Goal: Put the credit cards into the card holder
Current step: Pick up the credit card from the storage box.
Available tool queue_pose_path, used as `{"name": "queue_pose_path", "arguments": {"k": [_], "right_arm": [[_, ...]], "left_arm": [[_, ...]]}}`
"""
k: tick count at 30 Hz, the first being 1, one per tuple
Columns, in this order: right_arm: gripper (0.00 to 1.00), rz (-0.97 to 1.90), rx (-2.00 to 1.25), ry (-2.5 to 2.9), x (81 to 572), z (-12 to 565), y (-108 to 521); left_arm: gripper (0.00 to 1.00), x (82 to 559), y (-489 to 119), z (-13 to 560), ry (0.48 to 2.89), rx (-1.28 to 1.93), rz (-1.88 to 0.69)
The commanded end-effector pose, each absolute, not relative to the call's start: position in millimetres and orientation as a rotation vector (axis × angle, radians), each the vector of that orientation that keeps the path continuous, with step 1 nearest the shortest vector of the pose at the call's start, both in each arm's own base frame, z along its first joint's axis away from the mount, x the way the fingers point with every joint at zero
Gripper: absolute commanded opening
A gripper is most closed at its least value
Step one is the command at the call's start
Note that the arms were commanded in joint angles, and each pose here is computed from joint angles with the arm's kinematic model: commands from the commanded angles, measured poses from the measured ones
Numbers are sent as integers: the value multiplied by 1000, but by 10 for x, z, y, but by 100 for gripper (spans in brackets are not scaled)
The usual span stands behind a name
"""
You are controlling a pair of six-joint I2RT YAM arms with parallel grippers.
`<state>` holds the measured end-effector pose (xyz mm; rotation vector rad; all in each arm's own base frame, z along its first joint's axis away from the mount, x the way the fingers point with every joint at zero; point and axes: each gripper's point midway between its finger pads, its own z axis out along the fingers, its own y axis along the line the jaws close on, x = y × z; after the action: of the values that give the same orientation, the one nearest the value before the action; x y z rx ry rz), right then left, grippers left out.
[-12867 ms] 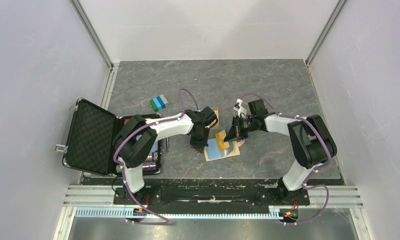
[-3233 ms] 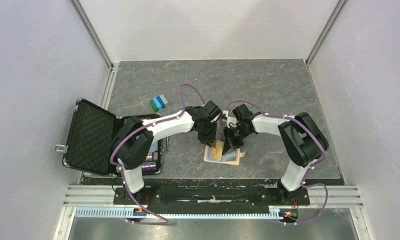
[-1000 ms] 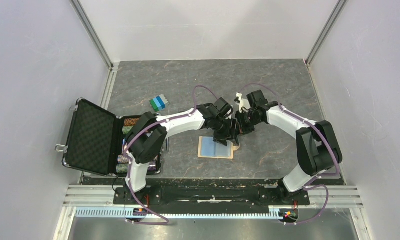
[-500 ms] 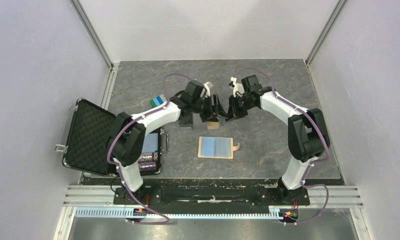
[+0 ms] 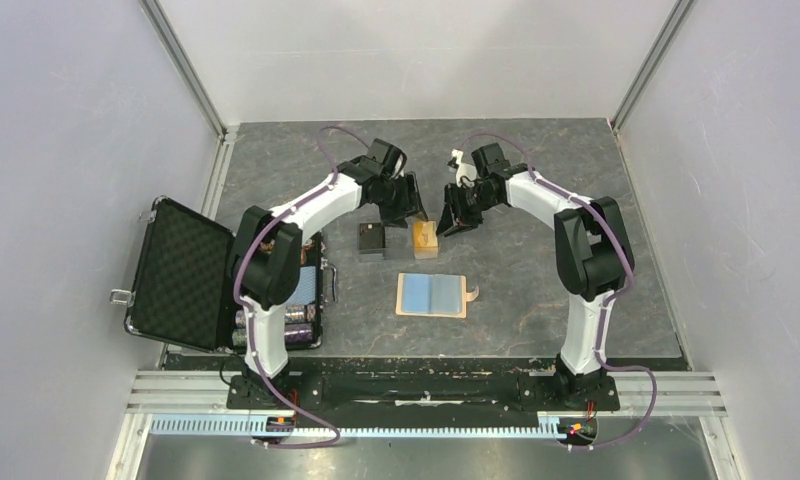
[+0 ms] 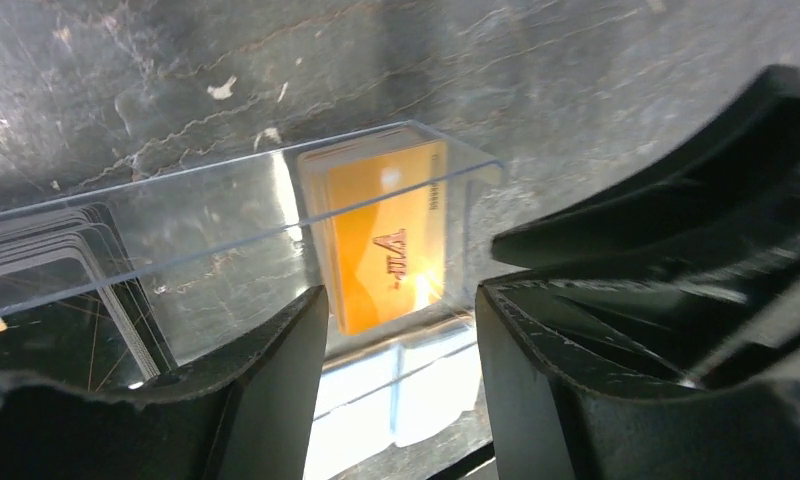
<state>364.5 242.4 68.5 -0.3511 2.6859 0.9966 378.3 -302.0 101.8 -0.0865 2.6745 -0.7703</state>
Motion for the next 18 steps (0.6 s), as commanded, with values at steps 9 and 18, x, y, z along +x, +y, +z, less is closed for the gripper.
{"name": "queue_pose_path", "arguments": {"k": [9, 18], "right_arm": [[35, 1082, -346, 2674, 3765, 691, 2562], [34, 1085, -346, 2680, 3764, 663, 2564]], "left_arm": [[40, 3623, -3057, 486, 2860, 56, -568], [2, 3621, -3026, 553, 2854, 102, -502]]}}
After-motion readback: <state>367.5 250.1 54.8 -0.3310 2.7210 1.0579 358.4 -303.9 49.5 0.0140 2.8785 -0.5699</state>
